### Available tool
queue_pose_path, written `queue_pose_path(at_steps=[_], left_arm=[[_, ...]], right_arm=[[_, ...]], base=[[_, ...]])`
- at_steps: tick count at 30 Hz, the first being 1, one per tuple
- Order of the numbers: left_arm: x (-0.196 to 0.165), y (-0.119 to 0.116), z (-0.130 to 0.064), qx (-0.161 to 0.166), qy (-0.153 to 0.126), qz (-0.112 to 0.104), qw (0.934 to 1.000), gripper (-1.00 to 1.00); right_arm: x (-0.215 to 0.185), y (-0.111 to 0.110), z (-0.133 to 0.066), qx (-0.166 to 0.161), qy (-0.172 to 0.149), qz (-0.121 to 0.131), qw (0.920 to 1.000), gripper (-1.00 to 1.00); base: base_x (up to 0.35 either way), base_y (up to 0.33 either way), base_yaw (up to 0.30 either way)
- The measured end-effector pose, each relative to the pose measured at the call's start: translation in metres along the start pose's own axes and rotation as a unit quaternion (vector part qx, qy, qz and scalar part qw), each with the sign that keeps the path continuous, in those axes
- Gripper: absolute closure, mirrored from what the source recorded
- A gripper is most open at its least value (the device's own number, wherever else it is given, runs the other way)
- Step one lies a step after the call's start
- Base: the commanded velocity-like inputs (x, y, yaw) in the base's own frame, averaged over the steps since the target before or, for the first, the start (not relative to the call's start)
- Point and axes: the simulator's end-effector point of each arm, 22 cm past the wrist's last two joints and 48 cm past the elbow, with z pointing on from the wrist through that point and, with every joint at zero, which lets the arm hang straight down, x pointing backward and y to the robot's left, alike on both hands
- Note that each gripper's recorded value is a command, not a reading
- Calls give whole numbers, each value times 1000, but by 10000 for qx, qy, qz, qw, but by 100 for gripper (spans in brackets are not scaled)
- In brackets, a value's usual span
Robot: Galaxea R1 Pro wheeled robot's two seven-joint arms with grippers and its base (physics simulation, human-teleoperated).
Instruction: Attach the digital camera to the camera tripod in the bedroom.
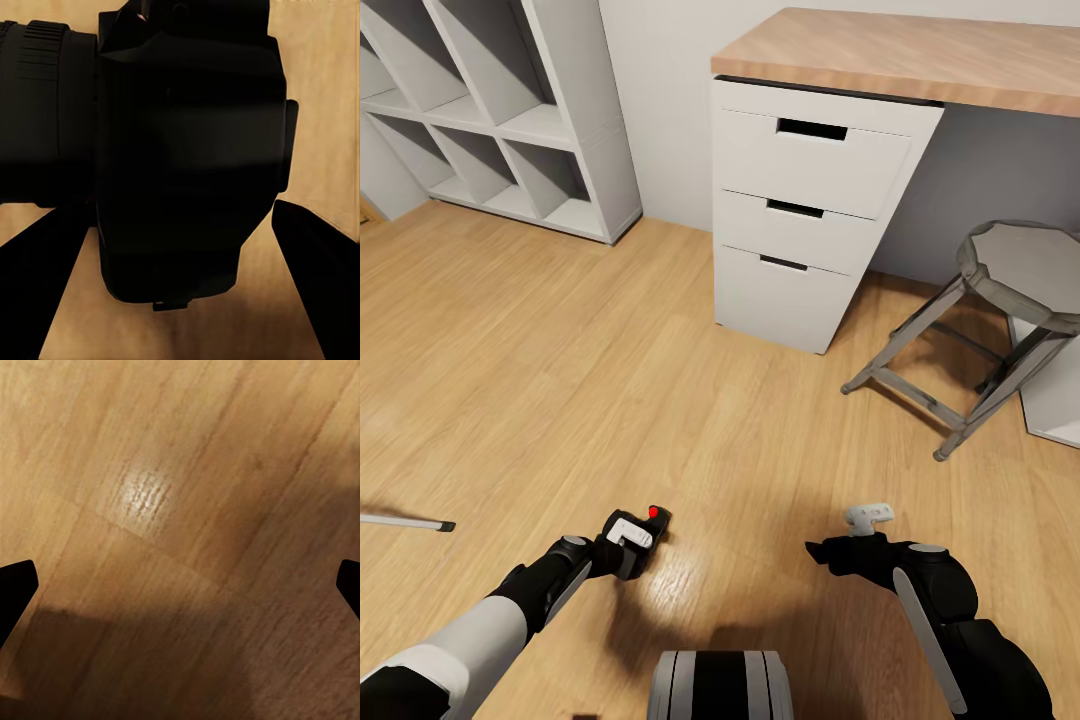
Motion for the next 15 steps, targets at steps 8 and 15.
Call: queue_pose_path(at_steps=[8,15], left_arm=[[0,-1,0,10,4,21,10000,100],[0,-1,0,7,-18,58,10000,100]], right_arm=[[0,0,0,0,0,0,10000,-100],[0,0,0,0,0,-1,10000,-100]], base=[[0,0,0],[0,0,0]])
